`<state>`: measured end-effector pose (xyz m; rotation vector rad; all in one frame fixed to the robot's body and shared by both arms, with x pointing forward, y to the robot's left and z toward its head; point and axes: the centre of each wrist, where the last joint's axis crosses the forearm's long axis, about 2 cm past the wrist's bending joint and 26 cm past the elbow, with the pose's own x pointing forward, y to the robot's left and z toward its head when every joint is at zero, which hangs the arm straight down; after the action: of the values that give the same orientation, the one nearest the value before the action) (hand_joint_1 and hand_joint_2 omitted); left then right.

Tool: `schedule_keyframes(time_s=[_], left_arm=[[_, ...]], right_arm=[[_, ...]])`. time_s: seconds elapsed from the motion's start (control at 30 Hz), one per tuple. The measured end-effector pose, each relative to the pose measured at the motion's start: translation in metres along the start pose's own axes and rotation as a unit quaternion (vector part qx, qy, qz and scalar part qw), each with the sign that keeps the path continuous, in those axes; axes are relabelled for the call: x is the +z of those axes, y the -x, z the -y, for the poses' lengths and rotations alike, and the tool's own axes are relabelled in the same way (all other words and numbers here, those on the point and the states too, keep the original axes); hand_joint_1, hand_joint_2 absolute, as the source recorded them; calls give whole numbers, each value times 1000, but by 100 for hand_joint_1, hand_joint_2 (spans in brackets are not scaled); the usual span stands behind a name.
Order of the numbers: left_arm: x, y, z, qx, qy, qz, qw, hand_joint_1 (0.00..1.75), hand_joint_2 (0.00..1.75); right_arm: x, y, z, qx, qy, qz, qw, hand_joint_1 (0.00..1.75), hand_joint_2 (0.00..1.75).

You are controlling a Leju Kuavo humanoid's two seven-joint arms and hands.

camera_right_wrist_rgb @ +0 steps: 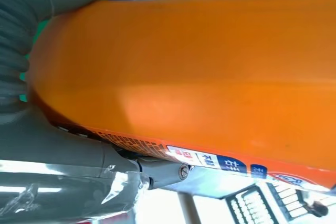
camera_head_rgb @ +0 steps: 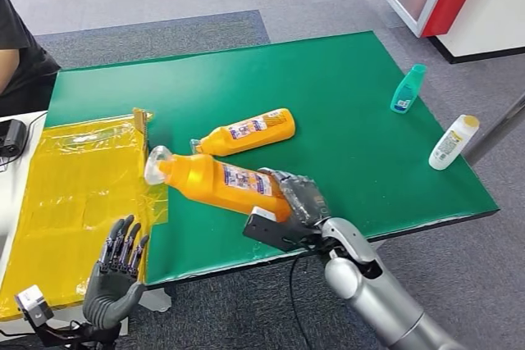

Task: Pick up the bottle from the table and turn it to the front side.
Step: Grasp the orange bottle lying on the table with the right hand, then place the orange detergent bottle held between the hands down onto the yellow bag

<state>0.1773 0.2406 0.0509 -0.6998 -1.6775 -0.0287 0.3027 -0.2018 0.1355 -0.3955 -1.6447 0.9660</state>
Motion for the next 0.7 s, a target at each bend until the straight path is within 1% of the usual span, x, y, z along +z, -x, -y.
schedule_keyframes(time_s=[0.17, 0.3, 0.5, 0.7], left_arm=[[-8, -4, -2, 8, 15, 6, 1000, 0, 175], [-14, -7, -4, 7, 27, 12, 1000, 0, 175], [-24, -10, -1, 1, 45, 10, 999, 0, 175], [-31, -11, 2, -2, 52, 9, 999, 0, 175]], right_arm=[[6, -14, -23, -35, -2, 12, 999, 175, 175], [6, -22, -36, -50, -3, 20, 999, 175, 175], [8, -35, -59, -59, -15, 48, 997, 175, 175], [11, -44, -77, -52, -32, 61, 996, 175, 175]])
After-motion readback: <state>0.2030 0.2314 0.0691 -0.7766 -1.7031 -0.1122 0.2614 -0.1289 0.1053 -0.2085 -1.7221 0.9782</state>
